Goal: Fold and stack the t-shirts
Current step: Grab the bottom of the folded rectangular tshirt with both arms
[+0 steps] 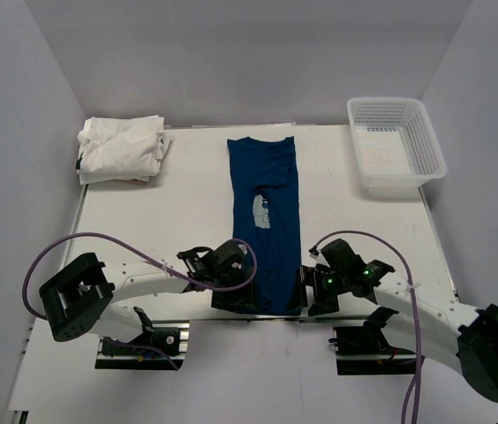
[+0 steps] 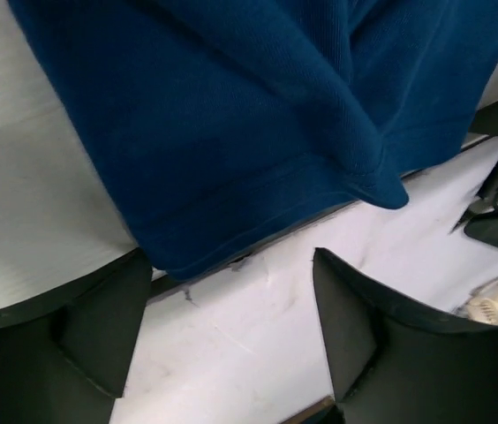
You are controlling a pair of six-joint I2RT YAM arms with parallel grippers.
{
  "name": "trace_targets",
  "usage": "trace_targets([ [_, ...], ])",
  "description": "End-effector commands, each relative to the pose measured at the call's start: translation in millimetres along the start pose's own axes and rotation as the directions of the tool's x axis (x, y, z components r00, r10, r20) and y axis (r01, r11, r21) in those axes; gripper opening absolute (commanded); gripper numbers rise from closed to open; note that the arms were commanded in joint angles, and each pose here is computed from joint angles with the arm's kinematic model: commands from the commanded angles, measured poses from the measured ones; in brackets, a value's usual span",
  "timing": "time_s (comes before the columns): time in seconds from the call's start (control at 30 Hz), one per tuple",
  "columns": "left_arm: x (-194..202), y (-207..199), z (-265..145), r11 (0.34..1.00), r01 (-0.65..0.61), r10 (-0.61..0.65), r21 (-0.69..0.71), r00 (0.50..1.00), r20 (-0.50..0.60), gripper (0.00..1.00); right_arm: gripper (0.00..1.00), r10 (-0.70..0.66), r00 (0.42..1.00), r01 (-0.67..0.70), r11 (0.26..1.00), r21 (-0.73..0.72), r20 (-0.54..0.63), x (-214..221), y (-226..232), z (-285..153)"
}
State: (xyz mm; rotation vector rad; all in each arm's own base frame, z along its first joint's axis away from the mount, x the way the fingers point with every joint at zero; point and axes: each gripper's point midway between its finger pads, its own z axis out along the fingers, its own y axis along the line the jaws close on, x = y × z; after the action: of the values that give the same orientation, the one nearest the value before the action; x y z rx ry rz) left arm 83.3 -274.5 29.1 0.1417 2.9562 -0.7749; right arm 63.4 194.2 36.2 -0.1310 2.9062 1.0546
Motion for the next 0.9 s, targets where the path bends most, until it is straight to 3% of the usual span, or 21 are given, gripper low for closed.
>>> trace_targets([
  [0.0,9.3,22.0,9.1,0.999,-0.008,0.007,-0.046,1.000,-0.026,0.79,0.90,-0.021,1.000,0.021,1.000,0.005,-0.006,-9.7,10.1,11.1],
  [0.13,11.7,21.4,12.5,0.999,-0.009,0.008,-0.030,0.999,-0.038,0.49,0.90,-0.039,0.999,0.041,0.997,0.061,-0.030,-8.4,5.1,19.4],
  [0.23,15.2,27.0,16.9,0.999,-0.003,0.000,-0.047,0.998,-0.068,0.40,0.88,-0.044,0.999,0.046,0.995,0.086,-0.026,-11.8,1.9,23.1],
  [0.27,15.5,29.2,20.5,0.998,-0.009,0.004,-0.060,0.997,-0.079,0.32,0.86,-0.042,0.999,0.045,0.994,0.095,-0.035,-9.6,0.9,23.9],
  [0.33,20.0,36.8,21.8,0.995,-0.012,0.001,-0.100,0.994,-0.108,0.15,0.70,-0.036,0.999,0.039,0.993,0.108,-0.025,-12.5,1.1,23.5],
  [0.37,20.4,37.3,21.4,0.993,-0.009,-0.004,-0.116,0.993,-0.119,0.00,0.49,-0.026,0.999,0.030,0.992,0.123,-0.030,-10.7,-0.8,22.5],
  [0.53,18.5,41.2,6.2,0.989,0.016,-0.028,-0.148,0.996,-0.080,0.00,0.00,-0.011,1.000,0.014,0.990,0.143,-0.018,-8.7,-1.9,17.2],
  [0.73,40.3,21.2,-9.5,0.999,0.020,-0.017,0.032,0.994,-0.106,0.00,0.00,-0.103,0.992,0.105,0.994,0.030,-0.068,5.6,24.0,16.3],
  [0.87,27.7,11.4,-17.4,1.000,0.022,-0.021,0.002,0.997,-0.075,0.00,0.00,-0.132,0.989,0.135,0.990,0.029,-0.066,1.3,38.3,17.6],
])
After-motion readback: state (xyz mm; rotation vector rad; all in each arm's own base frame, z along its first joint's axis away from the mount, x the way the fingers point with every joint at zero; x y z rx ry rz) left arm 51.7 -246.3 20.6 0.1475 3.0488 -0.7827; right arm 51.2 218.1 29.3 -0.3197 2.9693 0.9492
